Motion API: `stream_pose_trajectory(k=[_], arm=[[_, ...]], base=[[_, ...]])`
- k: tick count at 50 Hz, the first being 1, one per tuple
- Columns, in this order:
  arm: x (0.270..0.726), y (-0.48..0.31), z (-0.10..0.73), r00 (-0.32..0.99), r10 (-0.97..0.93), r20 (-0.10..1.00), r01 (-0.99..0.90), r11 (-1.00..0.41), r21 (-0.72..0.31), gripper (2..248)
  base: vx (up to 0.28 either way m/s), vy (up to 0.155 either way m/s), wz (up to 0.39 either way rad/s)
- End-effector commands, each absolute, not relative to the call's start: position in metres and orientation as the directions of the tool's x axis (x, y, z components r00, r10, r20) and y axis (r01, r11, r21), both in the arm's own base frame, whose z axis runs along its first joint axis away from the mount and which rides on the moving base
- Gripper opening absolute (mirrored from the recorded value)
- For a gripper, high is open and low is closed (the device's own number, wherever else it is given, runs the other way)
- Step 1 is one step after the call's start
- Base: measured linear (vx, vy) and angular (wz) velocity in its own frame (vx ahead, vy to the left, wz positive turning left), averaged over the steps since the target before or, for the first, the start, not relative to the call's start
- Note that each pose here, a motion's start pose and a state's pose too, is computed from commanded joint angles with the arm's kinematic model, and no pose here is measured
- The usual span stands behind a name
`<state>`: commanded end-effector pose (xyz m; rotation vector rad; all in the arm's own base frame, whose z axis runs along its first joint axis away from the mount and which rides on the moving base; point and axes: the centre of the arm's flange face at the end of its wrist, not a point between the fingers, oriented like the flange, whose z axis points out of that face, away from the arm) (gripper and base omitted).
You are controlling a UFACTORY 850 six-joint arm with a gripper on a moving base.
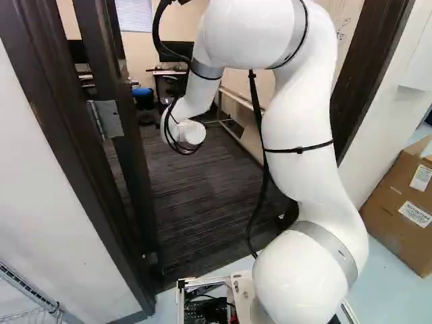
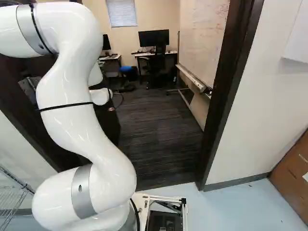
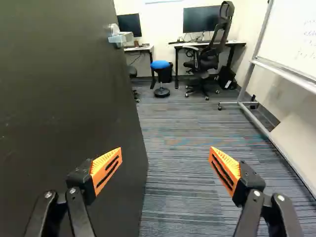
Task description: Open the door and move inside
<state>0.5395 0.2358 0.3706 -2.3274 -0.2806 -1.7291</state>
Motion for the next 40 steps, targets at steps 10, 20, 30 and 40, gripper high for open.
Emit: stream_pose_trajectory(k=[10, 20, 30, 40], arm=[[0.538, 0.22, 0.372, 0.288, 0.021, 0.957, 0.275, -0.96, -0.061, 247], [0.535, 0.205, 0.373, 0.29, 0.029, 0.957, 0.268, -0.962, -0.052, 247], [0.528, 0.19, 0.374, 0.293, 0.039, 0.955, 0.265, -0.963, -0.042, 247], [0.52, 0.176, 0.376, 0.297, 0.049, 0.954, 0.263, -0.964, -0.032, 247]], base=[[0.0, 0.0, 0.0], [0.0, 0.0, 0.0], [0.0, 0.0, 0.0], [0.0, 0.0, 0.0]])
